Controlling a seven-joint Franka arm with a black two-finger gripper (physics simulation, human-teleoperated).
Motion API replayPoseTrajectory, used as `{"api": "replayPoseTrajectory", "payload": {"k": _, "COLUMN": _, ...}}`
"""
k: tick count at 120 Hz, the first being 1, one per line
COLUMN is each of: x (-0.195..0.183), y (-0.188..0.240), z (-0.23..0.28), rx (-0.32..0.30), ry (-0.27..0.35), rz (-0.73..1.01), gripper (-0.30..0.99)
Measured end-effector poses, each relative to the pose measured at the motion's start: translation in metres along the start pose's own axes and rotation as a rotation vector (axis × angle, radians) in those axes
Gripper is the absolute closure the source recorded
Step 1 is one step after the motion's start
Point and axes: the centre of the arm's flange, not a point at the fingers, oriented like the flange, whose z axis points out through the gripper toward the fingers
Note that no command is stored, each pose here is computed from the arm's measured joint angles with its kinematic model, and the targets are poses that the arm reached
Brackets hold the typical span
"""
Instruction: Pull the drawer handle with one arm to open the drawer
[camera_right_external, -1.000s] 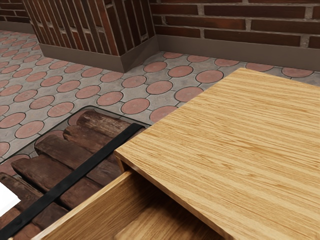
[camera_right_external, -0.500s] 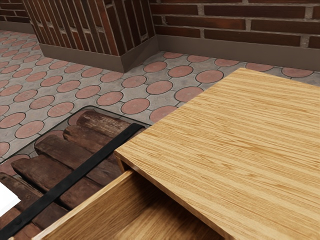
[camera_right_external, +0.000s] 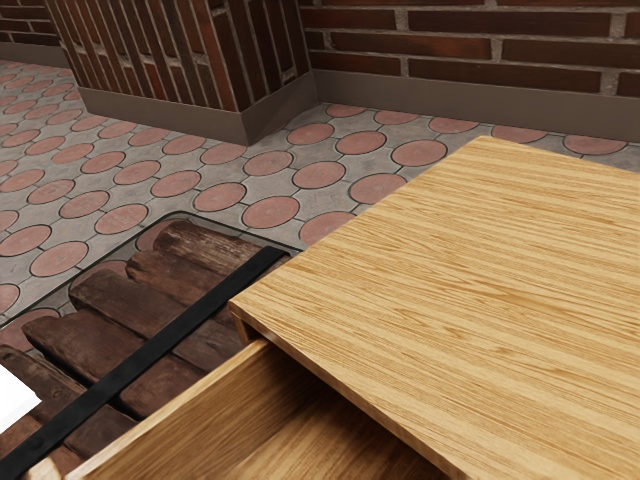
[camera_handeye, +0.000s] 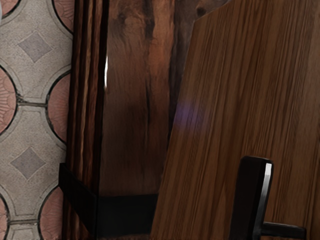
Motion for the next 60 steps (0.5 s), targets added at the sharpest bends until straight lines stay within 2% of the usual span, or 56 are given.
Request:
{"api": "replayPoseTrajectory", "payload": {"k": 25, "x": -0.001, "y": 0.002, "z": -0.003, "rx": -0.018, "ry": -0.017, "rz": 0.001, "gripper": 0.0}}
{"api": "replayPoseTrajectory", "payload": {"k": 48, "x": -0.002, "y": 0.001, "z": -0.013, "rx": -0.011, "ry": -0.058, "rz": 0.021, "gripper": 0.0}}
{"api": "replayPoseTrajectory", "payload": {"k": 60, "x": -0.019, "y": -0.023, "z": -0.049, "rx": -0.036, "ry": -0.086, "rz": 0.071, "gripper": 0.0}}
